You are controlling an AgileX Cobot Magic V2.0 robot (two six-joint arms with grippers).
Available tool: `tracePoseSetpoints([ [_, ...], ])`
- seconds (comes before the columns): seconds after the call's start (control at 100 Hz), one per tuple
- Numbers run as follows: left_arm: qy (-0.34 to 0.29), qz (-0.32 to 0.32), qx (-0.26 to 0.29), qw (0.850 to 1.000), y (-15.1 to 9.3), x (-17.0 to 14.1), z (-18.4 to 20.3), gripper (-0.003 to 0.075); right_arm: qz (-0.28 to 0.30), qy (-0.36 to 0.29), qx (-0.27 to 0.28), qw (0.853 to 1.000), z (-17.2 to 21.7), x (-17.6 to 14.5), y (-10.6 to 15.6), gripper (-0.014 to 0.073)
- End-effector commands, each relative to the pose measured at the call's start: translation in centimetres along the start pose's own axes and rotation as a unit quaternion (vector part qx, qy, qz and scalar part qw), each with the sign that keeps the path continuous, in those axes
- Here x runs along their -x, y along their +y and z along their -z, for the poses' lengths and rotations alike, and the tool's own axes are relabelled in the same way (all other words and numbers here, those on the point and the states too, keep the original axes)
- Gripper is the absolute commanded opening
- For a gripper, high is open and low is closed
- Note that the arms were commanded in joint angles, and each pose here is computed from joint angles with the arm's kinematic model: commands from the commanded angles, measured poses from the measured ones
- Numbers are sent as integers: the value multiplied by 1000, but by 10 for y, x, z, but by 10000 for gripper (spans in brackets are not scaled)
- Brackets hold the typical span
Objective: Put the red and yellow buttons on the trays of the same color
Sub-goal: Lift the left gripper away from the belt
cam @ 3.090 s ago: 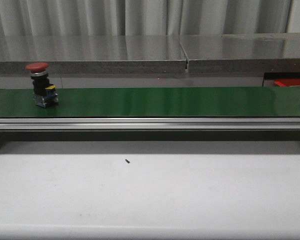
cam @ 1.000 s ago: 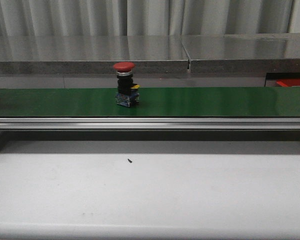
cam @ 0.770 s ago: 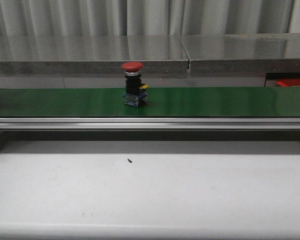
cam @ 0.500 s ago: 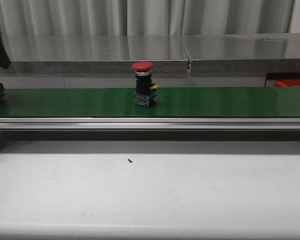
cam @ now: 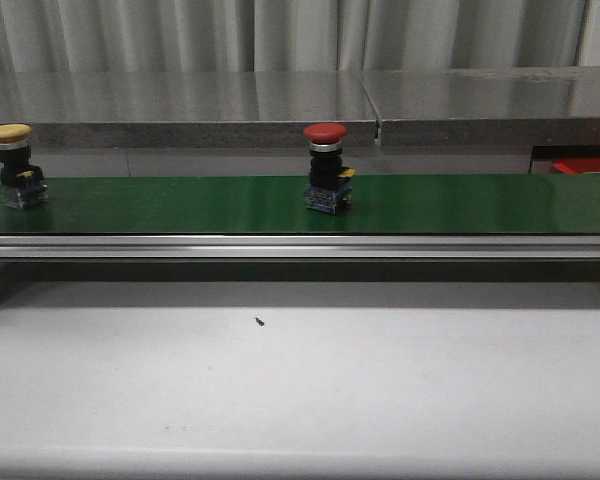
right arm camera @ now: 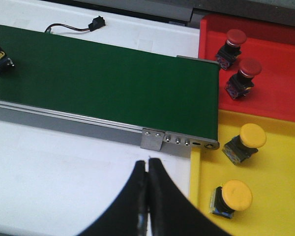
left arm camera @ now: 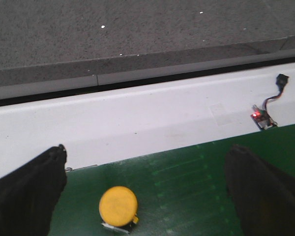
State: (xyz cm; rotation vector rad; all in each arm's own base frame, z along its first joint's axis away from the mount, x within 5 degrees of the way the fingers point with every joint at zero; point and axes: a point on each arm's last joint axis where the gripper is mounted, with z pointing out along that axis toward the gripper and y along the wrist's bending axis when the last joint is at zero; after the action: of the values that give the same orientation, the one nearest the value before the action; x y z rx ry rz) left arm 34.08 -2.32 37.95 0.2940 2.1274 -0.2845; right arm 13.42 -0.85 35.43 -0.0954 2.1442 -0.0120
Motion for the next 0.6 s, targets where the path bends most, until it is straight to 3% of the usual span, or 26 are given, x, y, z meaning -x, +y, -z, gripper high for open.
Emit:
tracePoseSetpoints([
  [0.0, -85, -15, 9, 996, -24, 6, 47, 584, 5, -42, -10, 999, 6, 11, -1, -68],
  [0.24, -141, -24, 19, 990, -55, -55, 119, 539, 5, -42, -10, 999, 6, 11, -1, -68],
  [0.38, -160, -24, 21, 987, -67, -99, 149, 471, 5, -42, -10, 999, 6, 11, -1, -68],
  [0.47, -172, -14, 21, 985, -72, -124, 160, 386, 5, -42, -10, 999, 6, 11, -1, -68],
  [0.59, -168, -11, 18, 986, -75, -149, 164, 213, 5, -42, -10, 999, 6, 11, -1, -68],
])
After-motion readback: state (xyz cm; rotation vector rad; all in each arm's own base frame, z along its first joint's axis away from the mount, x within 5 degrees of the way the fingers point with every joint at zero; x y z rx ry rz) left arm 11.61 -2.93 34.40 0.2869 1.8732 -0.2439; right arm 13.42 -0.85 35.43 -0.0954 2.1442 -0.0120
